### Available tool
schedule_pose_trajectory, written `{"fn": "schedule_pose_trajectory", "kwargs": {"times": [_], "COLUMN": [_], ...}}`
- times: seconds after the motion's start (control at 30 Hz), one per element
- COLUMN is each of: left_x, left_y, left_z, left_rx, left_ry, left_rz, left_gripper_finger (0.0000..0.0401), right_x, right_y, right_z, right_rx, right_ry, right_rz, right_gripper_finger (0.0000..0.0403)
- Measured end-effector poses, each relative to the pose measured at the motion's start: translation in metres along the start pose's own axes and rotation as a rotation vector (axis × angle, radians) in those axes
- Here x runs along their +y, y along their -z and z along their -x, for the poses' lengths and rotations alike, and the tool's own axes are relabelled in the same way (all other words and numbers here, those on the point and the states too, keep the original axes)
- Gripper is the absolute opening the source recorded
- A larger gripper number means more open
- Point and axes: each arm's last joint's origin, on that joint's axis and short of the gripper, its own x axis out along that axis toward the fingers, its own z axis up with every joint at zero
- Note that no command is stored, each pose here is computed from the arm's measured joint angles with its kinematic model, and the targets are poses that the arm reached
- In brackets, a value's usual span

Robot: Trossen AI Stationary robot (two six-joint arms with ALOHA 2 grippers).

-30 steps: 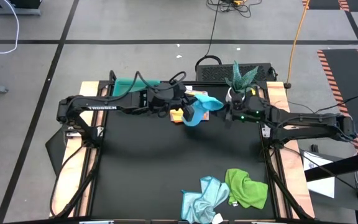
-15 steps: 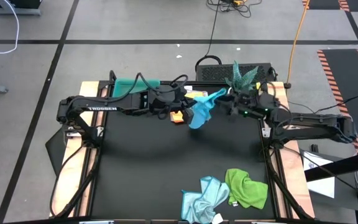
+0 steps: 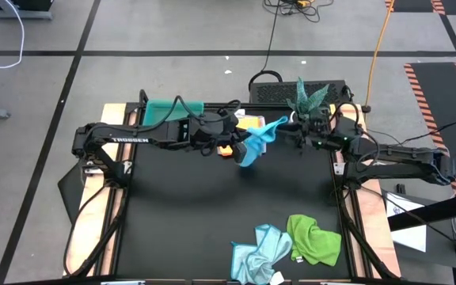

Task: Fold microfiber towels
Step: Fold the blue microfiber towel

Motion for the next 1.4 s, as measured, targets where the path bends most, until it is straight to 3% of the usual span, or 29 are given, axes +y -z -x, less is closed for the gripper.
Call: {"fn": "schedule_pose_trajectory", "kwargs": {"times": [0.1, 0.37, 0.63, 0.73, 0.87, 0.93, 1.2, 1.4], "left_x": [0.001, 0.001, 0.001, 0.001, 0.001, 0.003, 0.019, 0.022], "left_y": [0.0, 0.0, 0.0, 0.0, 0.0, 0.004, 0.031, 0.033], "left_z": [0.0, -0.001, -0.001, -0.001, -0.001, 0.0, 0.017, 0.023], "left_rx": [-0.001, -0.002, -0.004, -0.004, 0.002, 0.045, 0.366, 0.403], "left_ry": [-0.004, -0.007, -0.01, -0.011, -0.013, -0.026, -0.171, -0.219], "left_rz": [0.001, -0.001, 0.001, -0.001, -0.035, -0.071, -0.128, -0.128], "left_gripper_finger": [0.002, 0.0006, 0.0022, 0.0012, 0.0005, 0.0009, 0.0039, 0.0041], "right_x": [0.0, -0.011, -0.019, -0.023, -0.023, -0.02, -0.005, -0.005], "right_y": [0.002, 0.016, 0.019, 0.022, 0.025, 0.024, 0.018, 0.025], "right_z": [0.0, -0.003, -0.018, -0.021, -0.023, -0.021, 0.006, 0.03], "right_rx": [0.035, 0.144, 0.108, 0.119, 0.156, 0.165, 0.243, 0.376], "right_ry": [-0.019, 0.099, 0.092, 0.107, 0.075, 0.043, 0.019, 0.12], "right_rz": [-0.035, -0.09, -0.093, -0.113, -0.118, -0.108, -0.163, -0.249], "right_gripper_finger": [0.015, 0.015, 0.0147, 0.0119, 0.0033, 0.001, 0.0001, 0.0001]}}
